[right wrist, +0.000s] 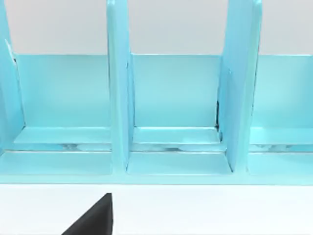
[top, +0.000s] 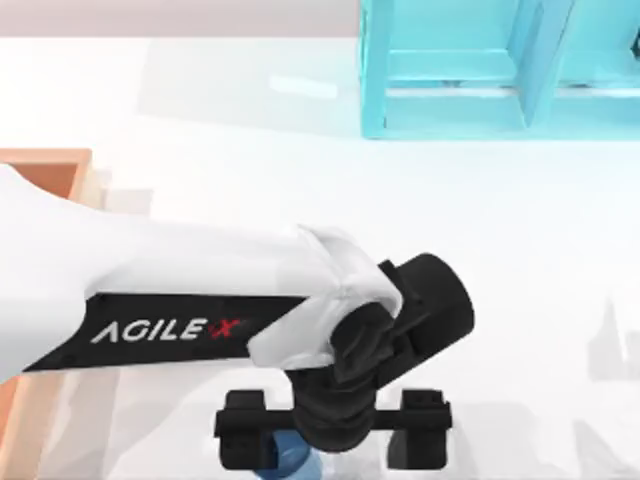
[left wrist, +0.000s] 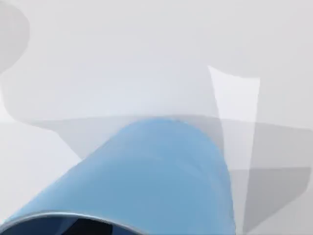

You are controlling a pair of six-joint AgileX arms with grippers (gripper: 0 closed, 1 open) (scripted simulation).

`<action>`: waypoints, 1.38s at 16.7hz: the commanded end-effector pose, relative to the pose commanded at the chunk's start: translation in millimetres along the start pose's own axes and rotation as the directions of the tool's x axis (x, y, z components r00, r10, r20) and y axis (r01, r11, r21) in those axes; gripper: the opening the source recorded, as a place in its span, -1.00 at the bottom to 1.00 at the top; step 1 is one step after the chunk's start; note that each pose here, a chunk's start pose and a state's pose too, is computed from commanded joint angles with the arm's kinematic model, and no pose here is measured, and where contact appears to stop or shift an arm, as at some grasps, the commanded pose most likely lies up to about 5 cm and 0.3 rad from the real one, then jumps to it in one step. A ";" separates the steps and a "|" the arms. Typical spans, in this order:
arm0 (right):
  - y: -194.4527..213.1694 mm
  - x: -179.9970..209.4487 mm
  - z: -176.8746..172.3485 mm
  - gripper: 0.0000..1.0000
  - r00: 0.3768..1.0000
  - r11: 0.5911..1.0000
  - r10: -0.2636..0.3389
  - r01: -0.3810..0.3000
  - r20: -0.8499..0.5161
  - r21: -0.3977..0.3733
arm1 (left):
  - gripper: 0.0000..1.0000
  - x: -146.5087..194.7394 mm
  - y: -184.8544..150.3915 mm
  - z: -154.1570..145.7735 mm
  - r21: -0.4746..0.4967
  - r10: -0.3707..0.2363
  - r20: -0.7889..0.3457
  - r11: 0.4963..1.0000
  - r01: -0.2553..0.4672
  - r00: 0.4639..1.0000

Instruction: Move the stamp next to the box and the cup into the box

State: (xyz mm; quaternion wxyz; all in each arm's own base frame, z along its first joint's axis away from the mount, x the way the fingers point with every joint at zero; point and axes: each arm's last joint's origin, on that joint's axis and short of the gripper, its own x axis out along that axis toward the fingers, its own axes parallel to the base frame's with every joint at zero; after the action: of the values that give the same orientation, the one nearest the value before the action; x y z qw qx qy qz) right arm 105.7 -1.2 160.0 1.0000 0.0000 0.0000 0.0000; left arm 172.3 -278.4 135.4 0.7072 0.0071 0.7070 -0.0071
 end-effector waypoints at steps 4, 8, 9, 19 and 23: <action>0.0 0.0 0.0 1.00 1.000 1.000 0.000 0.000 0.000 0.000 | 1.00 0.4 0.1 -0.1 0.000 0.000 0.000 1.000 0.000 1.000; 0.0 0.0 0.0 1.00 1.000 1.000 0.000 0.000 0.000 0.000 | 0.40 0.4 0.1 -0.1 0.000 0.000 0.000 1.000 0.000 1.000; 0.0 0.0 0.0 1.00 1.000 1.000 0.000 0.000 0.000 0.000 | 0.25 0.4 0.1 -0.1 0.000 0.000 0.000 1.000 0.000 1.000; 0.0 0.0 0.0 1.00 1.000 1.000 0.000 0.000 0.000 0.000 | -1.00 0.4 0.1 -0.1 0.000 0.000 0.000 1.000 0.000 1.000; 0.0 0.0 0.0 1.00 1.000 1.000 0.000 0.000 0.000 0.000 | -1.00 0.4 0.1 -0.1 0.000 0.000 0.000 1.000 0.000 1.000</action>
State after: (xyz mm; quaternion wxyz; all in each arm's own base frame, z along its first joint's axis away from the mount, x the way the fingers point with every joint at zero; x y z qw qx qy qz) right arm 105.7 -1.2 160.0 1.0000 0.0000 0.0000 0.0000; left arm 172.2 -278.3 135.0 0.7071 0.0072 0.7070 -0.0069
